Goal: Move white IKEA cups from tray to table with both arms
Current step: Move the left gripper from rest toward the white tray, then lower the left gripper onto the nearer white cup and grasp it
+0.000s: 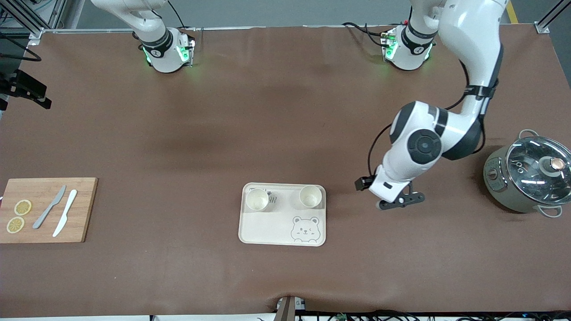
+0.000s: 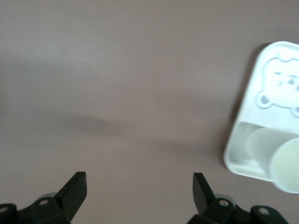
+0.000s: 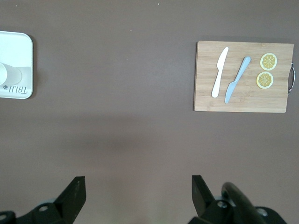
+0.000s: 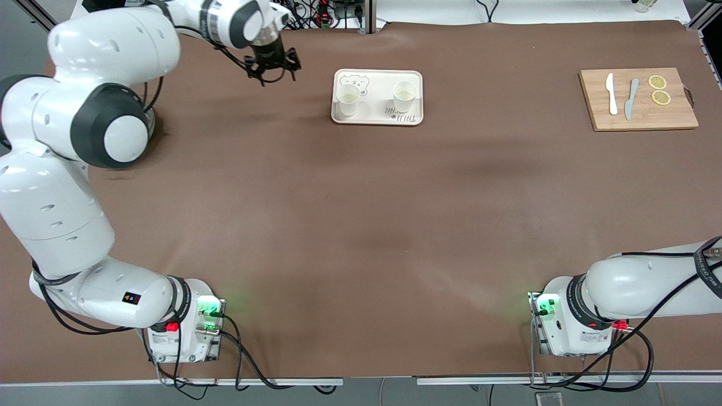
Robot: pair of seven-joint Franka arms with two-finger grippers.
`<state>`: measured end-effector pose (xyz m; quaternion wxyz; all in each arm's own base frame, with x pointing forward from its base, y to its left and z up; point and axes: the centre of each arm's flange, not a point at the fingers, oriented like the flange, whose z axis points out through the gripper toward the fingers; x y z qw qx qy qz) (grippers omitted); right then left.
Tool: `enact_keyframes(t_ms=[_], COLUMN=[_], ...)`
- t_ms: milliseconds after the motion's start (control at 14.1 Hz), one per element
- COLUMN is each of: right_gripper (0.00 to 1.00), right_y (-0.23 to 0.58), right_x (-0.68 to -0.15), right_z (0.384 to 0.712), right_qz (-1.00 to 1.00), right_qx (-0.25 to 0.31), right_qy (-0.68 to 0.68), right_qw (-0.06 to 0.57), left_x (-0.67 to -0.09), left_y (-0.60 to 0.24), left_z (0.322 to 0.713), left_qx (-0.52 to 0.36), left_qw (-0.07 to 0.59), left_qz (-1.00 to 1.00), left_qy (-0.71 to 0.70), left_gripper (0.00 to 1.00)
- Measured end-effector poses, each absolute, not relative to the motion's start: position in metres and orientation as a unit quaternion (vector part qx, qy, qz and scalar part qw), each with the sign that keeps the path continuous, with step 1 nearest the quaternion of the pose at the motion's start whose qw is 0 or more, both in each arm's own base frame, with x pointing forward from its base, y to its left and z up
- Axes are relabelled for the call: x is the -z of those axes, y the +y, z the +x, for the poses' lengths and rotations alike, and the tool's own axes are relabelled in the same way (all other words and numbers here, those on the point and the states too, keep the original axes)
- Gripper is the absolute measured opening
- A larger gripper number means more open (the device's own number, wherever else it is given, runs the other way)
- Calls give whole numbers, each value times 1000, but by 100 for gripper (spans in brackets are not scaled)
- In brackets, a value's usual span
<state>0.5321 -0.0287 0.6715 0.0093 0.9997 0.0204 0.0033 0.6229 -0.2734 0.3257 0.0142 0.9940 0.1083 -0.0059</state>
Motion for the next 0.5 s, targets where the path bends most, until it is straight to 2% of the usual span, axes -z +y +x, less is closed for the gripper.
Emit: enact_keyframes(t_ms=[213, 355, 427, 498], right_gripper=[100, 100, 100, 100], right_y=[-28, -27, -25, -23], right_x=[-671, -672, -672, -672], right_z=[532, 532, 532, 532], right_qz=[1000, 1000, 1000, 1000], right_qx=[-3, -3, -3, -3], right_qy=[21, 22, 24, 26], right_qw=[9, 9, 9, 9], left_x=[-316, -304, -297, -291], left_y=[-313, -330, -339, -352], left_z=[615, 619, 623, 626], left_qx=[-4, -2, -1, -2], left_qw=[24, 33, 38, 44], left_qz=[992, 990, 990, 991], left_qy=[124, 135, 134, 130], left_gripper=[100, 90, 89, 83])
